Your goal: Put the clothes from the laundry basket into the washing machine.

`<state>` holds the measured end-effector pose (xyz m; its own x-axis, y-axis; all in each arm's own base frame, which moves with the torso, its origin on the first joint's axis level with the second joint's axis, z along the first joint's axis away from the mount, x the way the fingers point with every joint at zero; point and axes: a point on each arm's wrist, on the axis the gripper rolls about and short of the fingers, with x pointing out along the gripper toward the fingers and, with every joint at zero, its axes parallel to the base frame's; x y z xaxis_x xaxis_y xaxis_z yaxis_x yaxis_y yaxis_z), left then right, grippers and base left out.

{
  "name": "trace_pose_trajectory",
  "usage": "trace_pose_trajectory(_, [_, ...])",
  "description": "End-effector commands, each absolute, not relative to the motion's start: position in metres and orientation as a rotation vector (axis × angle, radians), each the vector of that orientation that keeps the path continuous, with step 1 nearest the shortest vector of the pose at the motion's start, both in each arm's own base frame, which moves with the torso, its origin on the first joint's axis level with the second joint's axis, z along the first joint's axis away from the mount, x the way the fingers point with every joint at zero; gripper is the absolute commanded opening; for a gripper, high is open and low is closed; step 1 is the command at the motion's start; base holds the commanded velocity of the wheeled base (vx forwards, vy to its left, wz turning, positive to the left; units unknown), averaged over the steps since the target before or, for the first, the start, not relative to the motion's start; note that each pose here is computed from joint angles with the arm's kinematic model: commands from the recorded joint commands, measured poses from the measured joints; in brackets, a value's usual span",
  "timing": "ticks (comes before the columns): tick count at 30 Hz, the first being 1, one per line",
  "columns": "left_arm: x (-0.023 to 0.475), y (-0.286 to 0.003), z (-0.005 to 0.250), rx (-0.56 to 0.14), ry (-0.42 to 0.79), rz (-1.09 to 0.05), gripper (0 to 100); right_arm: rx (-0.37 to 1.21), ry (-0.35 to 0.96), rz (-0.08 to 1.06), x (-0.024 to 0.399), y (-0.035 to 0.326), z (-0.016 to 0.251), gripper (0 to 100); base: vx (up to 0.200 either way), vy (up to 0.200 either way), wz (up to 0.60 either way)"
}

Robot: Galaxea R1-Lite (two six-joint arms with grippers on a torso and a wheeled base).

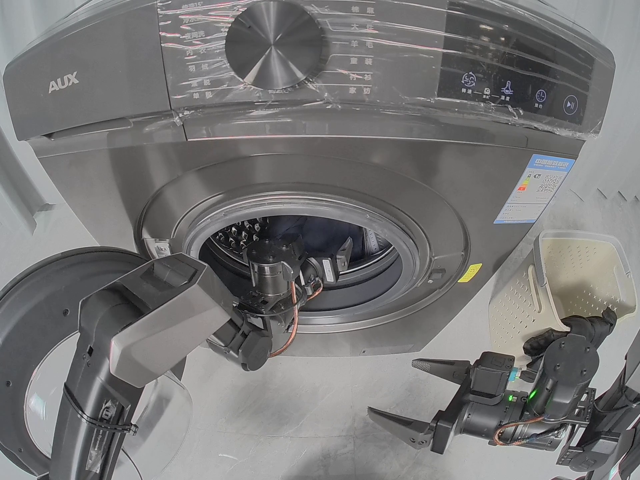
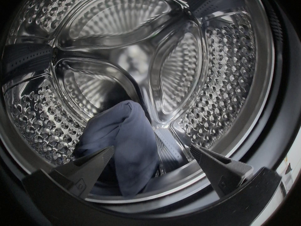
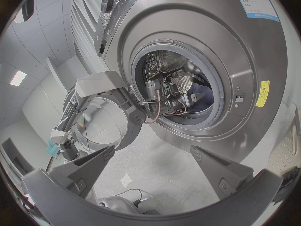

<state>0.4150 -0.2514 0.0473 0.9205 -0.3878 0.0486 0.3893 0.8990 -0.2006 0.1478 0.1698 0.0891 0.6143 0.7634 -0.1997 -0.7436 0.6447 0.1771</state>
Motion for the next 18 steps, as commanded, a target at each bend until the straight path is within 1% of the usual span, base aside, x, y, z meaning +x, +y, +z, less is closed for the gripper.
trace_pose_trajectory(1, [0.385,-0.248,0.070,-0.162,-0.017,-0.451,100,0.080,0.267,0.864,0.148,0.168,0.089,100,0.000,0.000,0.00])
trace_pose_trajectory(4, [0.360,-0.244,0.076,-0.149,0.004,-0.497,100,0.076,0.278,0.859,0.147,0.166,0.088,100,0.000,0.000,0.00])
trace_pose_trajectory(6, [0.347,-0.242,0.075,-0.140,0.021,-0.522,100,0.075,0.281,0.857,0.147,0.165,0.087,100,0.000,0.000,0.00])
trace_pose_trajectory(7, [0.331,-0.240,0.073,-0.120,0.042,-0.554,100,0.072,0.287,0.857,0.146,0.164,0.086,100,0.000,0.000,0.00])
trace_pose_trajectory(9, [0.324,-0.239,0.072,-0.110,0.052,-0.569,100,0.072,0.288,0.856,0.145,0.163,0.086,100,0.000,0.000,0.00])
trace_pose_trajectory(10, [0.294,-0.236,0.065,-0.075,0.087,-0.636,100,0.069,0.291,0.856,0.142,0.160,0.086,100,0.000,0.000,0.00])
trace_pose_trajectory(11, [0.281,-0.234,0.063,-0.067,0.096,-0.662,100,0.068,0.292,0.856,0.141,0.158,0.087,100,0.000,0.000,0.00])
trace_pose_trajectory(14, [0.248,-0.228,0.062,-0.060,0.102,-0.720,100,0.073,0.281,0.859,0.136,0.153,0.090,100,0.000,0.000,0.00])
trace_pose_trajectory(15, [0.248,-0.228,0.062,-0.060,0.102,-0.720,100,0.073,0.281,0.859,0.136,0.153,0.090,100,0.000,0.000,0.00])
trace_pose_trajectory(16, [0.223,-0.218,0.069,-0.048,0.129,-0.751,100,0.085,0.253,0.858,0.131,0.147,0.097,100,0.000,0.000,0.00])
trace_pose_trajectory(18, [0.206,-0.206,0.079,-0.048,0.133,-0.767,100,0.092,0.236,0.855,0.128,0.142,0.101,100,0.000,0.000,0.00])
